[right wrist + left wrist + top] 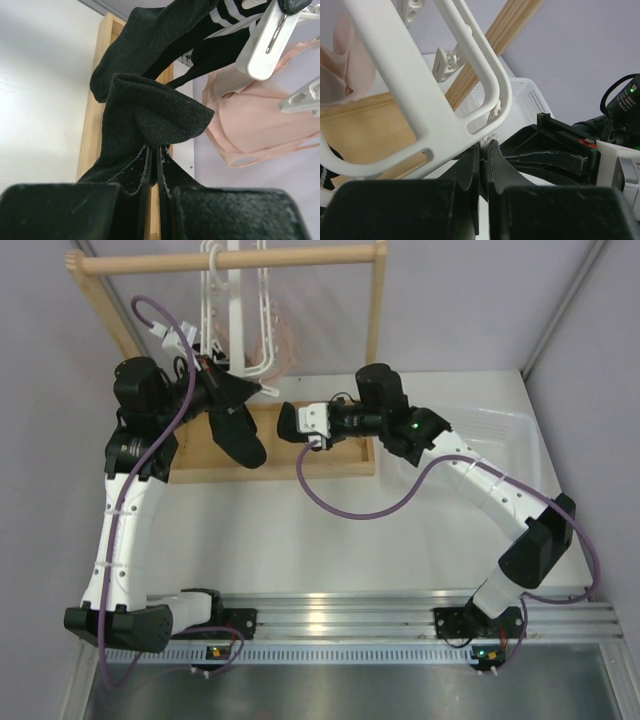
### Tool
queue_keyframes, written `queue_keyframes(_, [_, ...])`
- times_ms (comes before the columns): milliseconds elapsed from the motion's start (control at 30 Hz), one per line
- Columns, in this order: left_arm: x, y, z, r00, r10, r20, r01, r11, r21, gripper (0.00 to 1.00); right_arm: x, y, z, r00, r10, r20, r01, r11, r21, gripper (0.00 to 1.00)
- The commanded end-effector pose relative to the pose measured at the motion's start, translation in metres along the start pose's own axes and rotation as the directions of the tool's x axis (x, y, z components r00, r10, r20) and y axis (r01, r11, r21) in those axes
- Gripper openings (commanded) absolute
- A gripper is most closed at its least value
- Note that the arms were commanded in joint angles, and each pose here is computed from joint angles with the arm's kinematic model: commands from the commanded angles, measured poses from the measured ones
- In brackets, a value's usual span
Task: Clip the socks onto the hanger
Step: Clamp the sock onto the hanger.
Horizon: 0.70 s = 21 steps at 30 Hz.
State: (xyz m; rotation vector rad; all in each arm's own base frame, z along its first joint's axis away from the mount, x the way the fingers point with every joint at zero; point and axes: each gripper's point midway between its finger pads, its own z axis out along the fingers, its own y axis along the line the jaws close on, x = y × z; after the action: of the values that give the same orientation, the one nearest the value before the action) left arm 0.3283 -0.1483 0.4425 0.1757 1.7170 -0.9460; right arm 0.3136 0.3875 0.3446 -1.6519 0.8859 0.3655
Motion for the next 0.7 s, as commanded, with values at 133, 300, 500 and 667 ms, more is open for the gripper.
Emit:
queue_keyframes(133, [-0.008, -0.014, -0.009, 0.999, 0.043, 0.033, -0.044, 0.998, 0.045, 0.00, -0.037, -0.039, -0.001, 0.993, -0.098, 0.071, 0.091, 0.991, 0.098, 0.00])
queue_keyframes(300, [-0.008, -0.015, -0.008, 0.999, 0.045, 0.030, -0.047, 0.998, 0.049, 0.00, -0.038, -0.047, 0.000, 0.991, -0.113, 0.065, 0.105, 0.987, 0.120, 0.00])
queue_keyframes(500, [-0.008, -0.015, -0.008, 0.999, 0.045, 0.023, -0.046, 0.998, 0.051, 0.00, -0.041, -0.055, 0.000, 0.990, -0.126, 0.062, 0.116, 0.983, 0.142, 0.00])
queue_keyframes(667, [-0.008, -0.013, -0.006, 0.999, 0.043, 0.022, -0.043, 0.998, 0.043, 0.00, -0.047, -0.059, 0.000, 0.988, -0.138, 0.072, 0.126, 0.980, 0.154, 0.00])
